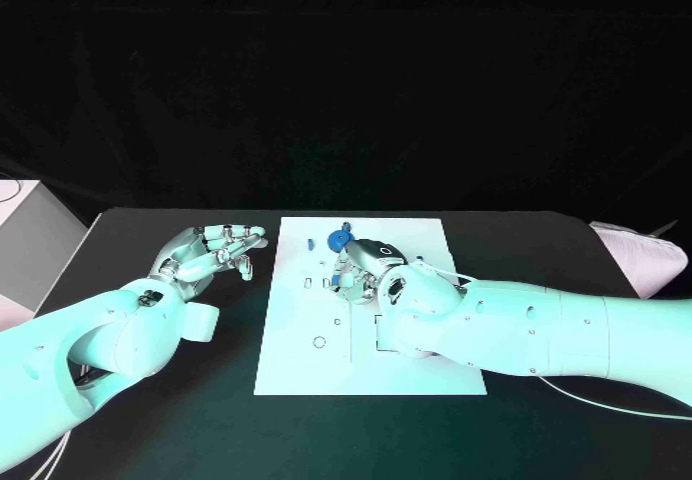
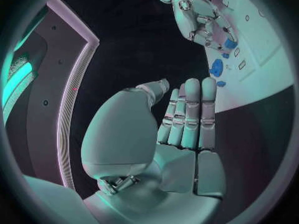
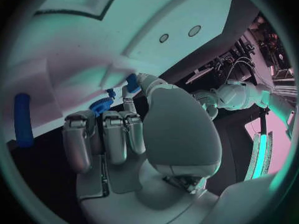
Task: Assemble the parts on the task board
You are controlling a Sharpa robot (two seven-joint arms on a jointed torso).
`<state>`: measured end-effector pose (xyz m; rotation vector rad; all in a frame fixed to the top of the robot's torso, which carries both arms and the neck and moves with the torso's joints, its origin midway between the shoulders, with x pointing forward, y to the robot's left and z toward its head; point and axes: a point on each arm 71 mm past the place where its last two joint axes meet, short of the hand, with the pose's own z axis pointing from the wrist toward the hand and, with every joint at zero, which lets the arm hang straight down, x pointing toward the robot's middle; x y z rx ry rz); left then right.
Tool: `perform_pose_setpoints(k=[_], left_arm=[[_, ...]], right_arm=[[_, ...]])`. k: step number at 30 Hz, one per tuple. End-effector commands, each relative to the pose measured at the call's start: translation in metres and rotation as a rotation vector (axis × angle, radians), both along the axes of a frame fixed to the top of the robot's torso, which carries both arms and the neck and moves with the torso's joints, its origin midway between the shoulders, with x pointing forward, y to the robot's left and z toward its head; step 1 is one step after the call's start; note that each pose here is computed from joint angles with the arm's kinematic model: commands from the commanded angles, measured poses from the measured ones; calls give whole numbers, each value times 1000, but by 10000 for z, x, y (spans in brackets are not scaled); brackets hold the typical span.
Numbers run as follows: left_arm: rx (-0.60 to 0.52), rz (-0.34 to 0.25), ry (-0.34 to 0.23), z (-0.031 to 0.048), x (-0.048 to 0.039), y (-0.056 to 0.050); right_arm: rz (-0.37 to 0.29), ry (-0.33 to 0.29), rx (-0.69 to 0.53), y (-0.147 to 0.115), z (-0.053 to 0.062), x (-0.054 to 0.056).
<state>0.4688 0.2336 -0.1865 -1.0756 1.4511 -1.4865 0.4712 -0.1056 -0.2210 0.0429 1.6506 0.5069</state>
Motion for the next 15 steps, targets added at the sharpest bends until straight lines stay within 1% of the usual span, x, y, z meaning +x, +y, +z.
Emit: perform_pose_setpoints(k=[1,15], left_arm=[[-5,-18,-4,8,-3,-25],[-5,-18,-4,7,-3,-21]], right_arm=[[11,-5,-22,9,-16,-8],[16,-4,-18,7,-28,-15]])
